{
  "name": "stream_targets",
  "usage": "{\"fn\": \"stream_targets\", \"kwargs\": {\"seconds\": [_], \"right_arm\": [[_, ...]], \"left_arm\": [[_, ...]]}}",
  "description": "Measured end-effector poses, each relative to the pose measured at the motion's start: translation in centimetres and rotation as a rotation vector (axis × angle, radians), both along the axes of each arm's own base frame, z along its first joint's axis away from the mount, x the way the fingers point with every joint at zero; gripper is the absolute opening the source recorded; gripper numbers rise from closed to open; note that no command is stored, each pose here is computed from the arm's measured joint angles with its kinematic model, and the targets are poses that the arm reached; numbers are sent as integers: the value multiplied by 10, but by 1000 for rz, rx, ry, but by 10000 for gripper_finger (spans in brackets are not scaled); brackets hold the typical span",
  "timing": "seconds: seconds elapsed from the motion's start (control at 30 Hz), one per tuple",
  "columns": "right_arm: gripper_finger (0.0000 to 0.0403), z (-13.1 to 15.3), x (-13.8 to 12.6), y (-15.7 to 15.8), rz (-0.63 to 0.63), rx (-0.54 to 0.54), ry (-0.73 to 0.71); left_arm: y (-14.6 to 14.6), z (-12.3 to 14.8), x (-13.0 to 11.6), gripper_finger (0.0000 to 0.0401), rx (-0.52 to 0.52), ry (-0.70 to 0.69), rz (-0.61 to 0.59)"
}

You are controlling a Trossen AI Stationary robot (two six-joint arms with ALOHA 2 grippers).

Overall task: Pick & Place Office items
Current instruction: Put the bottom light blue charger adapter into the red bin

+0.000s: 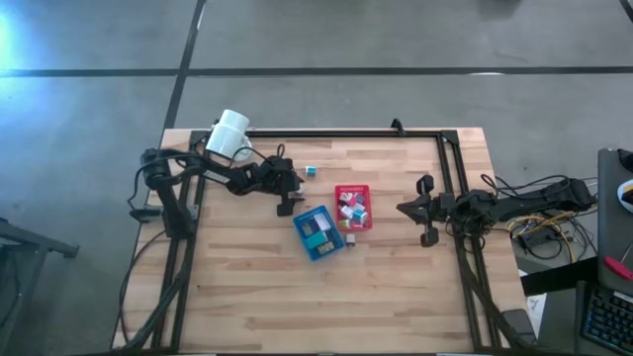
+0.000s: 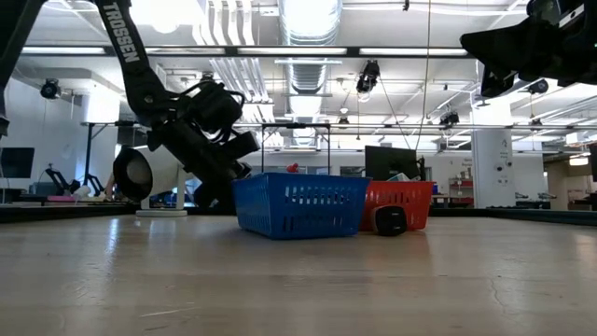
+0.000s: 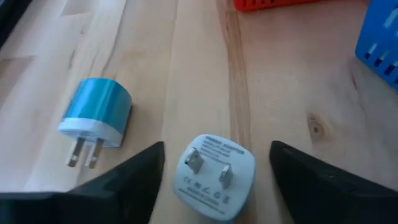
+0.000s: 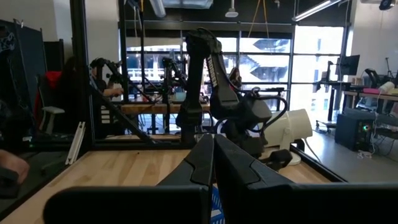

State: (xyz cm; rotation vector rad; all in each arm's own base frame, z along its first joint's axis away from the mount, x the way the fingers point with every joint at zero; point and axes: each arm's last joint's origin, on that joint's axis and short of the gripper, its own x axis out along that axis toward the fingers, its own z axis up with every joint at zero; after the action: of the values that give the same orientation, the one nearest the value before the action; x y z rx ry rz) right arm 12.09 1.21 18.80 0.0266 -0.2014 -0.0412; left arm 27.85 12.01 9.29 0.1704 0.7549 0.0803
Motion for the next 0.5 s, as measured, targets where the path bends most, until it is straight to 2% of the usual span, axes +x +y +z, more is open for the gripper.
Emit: {"fn": "stream_targets", "kwargs": {"seconds": [0.23, 0.5], "right_arm": [[8, 0, 0, 0, 0, 0, 0], [8, 0, 0, 0, -1, -4, 0]], "left_arm": [[-1, -1, -1, 130, -43, 0, 15], [-2, 13, -6, 130, -41, -3, 109]]}}
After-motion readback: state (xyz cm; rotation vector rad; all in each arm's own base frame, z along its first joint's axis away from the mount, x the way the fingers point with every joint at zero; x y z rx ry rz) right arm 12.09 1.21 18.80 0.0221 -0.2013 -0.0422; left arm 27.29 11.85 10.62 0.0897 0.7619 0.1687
